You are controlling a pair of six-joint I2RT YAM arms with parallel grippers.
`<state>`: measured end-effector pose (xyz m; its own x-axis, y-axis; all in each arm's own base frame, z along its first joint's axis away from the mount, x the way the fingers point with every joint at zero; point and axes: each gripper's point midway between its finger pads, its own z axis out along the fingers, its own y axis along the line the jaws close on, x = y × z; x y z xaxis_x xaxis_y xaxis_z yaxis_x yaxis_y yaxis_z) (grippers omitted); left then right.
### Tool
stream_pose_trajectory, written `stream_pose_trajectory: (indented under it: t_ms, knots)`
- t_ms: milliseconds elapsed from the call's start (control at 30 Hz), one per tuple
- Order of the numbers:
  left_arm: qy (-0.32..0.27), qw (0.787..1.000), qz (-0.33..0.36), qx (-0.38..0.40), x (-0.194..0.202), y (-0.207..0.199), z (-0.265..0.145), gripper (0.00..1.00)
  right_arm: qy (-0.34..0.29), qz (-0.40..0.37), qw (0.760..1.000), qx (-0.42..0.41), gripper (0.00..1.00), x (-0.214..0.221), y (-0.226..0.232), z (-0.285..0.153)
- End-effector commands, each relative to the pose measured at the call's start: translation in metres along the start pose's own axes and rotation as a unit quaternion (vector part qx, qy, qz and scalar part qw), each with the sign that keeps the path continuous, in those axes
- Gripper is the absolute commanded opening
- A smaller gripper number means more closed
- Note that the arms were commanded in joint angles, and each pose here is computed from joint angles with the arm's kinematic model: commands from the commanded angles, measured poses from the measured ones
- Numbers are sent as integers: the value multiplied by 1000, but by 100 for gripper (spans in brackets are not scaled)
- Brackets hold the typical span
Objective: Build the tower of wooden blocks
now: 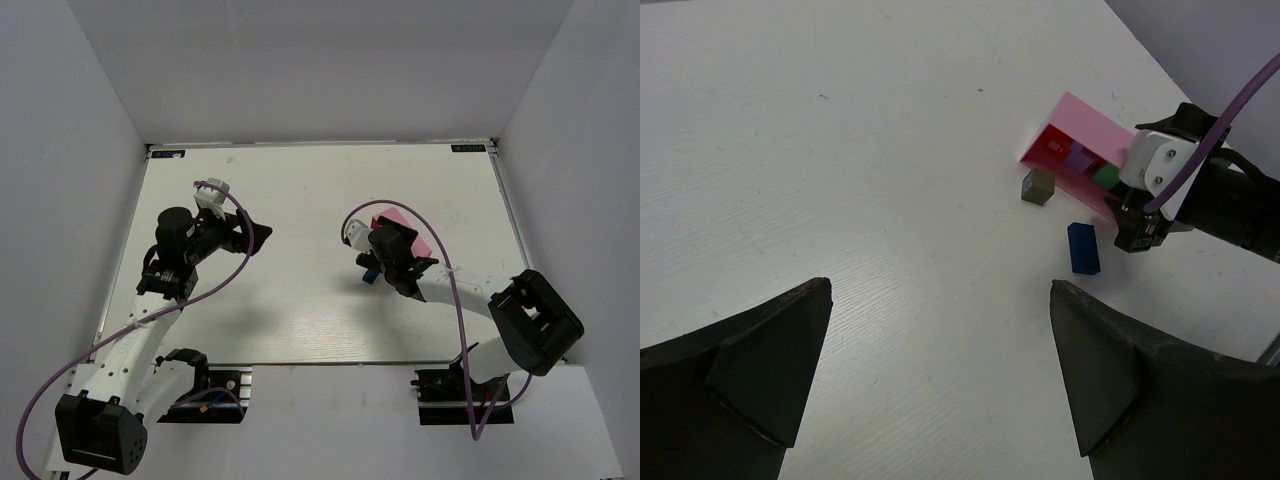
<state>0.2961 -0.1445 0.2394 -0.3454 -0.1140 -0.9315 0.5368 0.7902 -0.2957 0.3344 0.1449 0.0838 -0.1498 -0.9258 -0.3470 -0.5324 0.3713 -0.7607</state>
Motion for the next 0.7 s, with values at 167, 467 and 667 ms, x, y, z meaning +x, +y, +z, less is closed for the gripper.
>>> stream_pose_trajectory:
  t_ms: [167, 467, 667]
  knots:
    - [-15, 1000, 10, 8, -12, -5, -1, 100, -29, 52, 998, -31, 90, -18, -4, -9]
    - [-15, 1000, 10, 8, -12, -5, -1, 100, -29, 130, 988, -74, 90, -23, -14, -11]
    - [-15, 1000, 10, 8, -12, -5, -1, 100, -15, 169, 981, -96, 90, -15, -19, -5]
